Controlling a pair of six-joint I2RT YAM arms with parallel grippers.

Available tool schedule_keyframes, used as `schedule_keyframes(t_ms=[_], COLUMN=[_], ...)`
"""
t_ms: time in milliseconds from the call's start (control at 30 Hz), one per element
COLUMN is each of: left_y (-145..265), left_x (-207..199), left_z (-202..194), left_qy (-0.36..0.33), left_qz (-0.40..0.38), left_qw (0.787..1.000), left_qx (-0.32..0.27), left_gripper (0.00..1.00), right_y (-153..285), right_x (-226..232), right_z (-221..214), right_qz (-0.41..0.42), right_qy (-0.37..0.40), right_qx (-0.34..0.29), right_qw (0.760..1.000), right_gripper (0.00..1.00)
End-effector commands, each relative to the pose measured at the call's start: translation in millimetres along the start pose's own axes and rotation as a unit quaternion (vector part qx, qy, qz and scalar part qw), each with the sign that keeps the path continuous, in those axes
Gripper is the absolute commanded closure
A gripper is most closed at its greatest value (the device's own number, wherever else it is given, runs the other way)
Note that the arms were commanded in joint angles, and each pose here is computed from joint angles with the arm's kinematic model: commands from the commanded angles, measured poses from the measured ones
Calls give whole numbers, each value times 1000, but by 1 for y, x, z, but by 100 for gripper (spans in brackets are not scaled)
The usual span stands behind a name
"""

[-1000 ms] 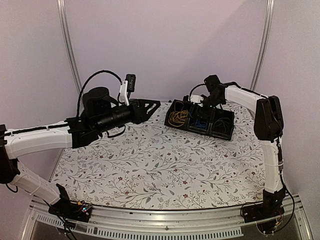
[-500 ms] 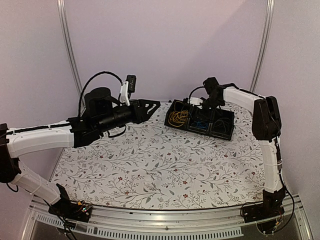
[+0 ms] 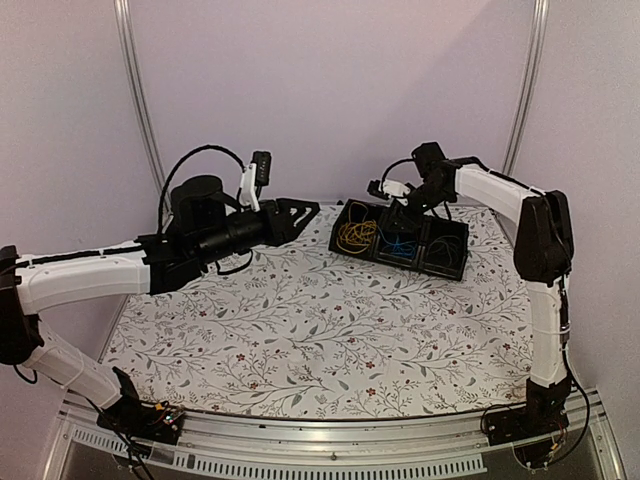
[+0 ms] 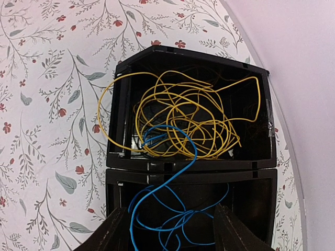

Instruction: Untangle the cables

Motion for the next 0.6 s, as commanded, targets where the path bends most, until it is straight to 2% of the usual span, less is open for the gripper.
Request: schedule_keyframes(t_ms=[0,167,433,567], left_y=[0,1,3,4], left_x=[8,9,12,14], left_z=[-1,-1,-1,-1], left_qy=[8,11,17,19], left_qz=[2,4,7,10], left_qw=[1000,1000,1000,1000], left_qx=[-3,-4,-3,-5], left_gripper=[52,52,52,52], right_y=[-9,-26,-39,-42], right_x=[20,23,25,26], right_z=[-10,-26,-33,-33], right_qz=[39,46,54,59], right_qy=[-18,-30,-41,-44], right_qx=[17,43,48,47], right_qw=[999,998,996,996], right_gripper=[41,42,43,54])
Point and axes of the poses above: each gripper's point midway between its finger pads, its own y axis back along the fingers, its own x axis along the line the jaws close on, z = x × y, the point moved 1 cm from there along y, back along the fingers, and after that the axes turned 7 degrees about y, right-handed, at the moved point
